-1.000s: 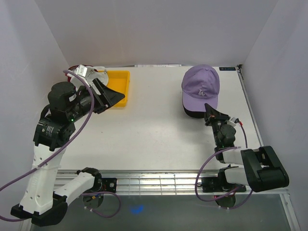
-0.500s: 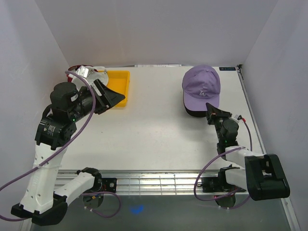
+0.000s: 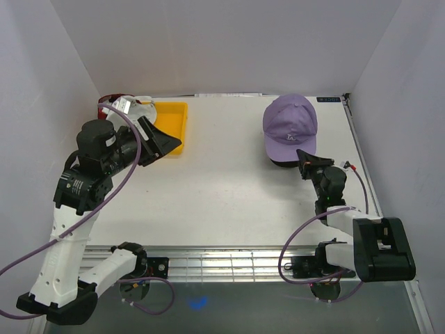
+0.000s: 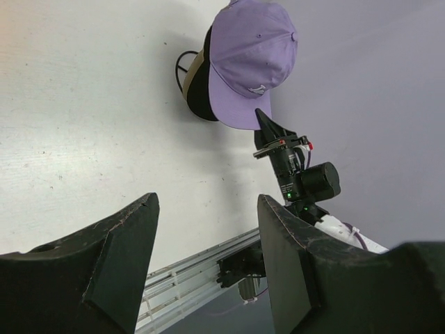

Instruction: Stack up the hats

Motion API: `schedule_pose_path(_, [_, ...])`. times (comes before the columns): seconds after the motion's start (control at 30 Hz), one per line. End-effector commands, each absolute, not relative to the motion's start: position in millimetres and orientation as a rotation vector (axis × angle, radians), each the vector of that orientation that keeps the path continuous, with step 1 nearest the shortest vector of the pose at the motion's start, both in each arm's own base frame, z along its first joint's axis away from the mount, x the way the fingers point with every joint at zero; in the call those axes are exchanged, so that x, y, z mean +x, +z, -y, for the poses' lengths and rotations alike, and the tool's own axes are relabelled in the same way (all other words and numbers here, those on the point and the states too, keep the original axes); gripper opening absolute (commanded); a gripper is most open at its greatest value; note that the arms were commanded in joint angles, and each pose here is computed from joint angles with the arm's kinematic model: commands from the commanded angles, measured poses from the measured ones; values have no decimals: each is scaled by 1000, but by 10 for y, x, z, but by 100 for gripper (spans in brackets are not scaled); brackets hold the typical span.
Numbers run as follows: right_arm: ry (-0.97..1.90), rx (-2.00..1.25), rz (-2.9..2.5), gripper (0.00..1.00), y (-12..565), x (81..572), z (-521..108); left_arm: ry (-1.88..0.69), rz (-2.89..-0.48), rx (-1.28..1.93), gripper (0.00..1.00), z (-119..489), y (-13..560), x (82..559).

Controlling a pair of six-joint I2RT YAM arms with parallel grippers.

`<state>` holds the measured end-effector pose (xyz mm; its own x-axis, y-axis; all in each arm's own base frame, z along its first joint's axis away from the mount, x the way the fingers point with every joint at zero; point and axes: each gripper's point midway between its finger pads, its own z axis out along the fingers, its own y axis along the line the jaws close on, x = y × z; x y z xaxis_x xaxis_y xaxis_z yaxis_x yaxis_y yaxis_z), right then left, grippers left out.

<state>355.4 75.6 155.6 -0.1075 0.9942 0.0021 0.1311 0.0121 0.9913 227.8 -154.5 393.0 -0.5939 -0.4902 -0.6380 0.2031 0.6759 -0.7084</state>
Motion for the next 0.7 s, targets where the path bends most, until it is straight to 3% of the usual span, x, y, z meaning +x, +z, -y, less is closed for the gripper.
schedule_pose_path(0.0, [995, 1366, -1626, 8, 865, 3400, -669, -959, -1993, -211, 69, 1539, 3884, 2278])
schedule_pose_path(0.67, [892, 1490, -1758, 8, 449, 3276, -527, -949, -2001, -216, 69, 1529, 3843, 2282])
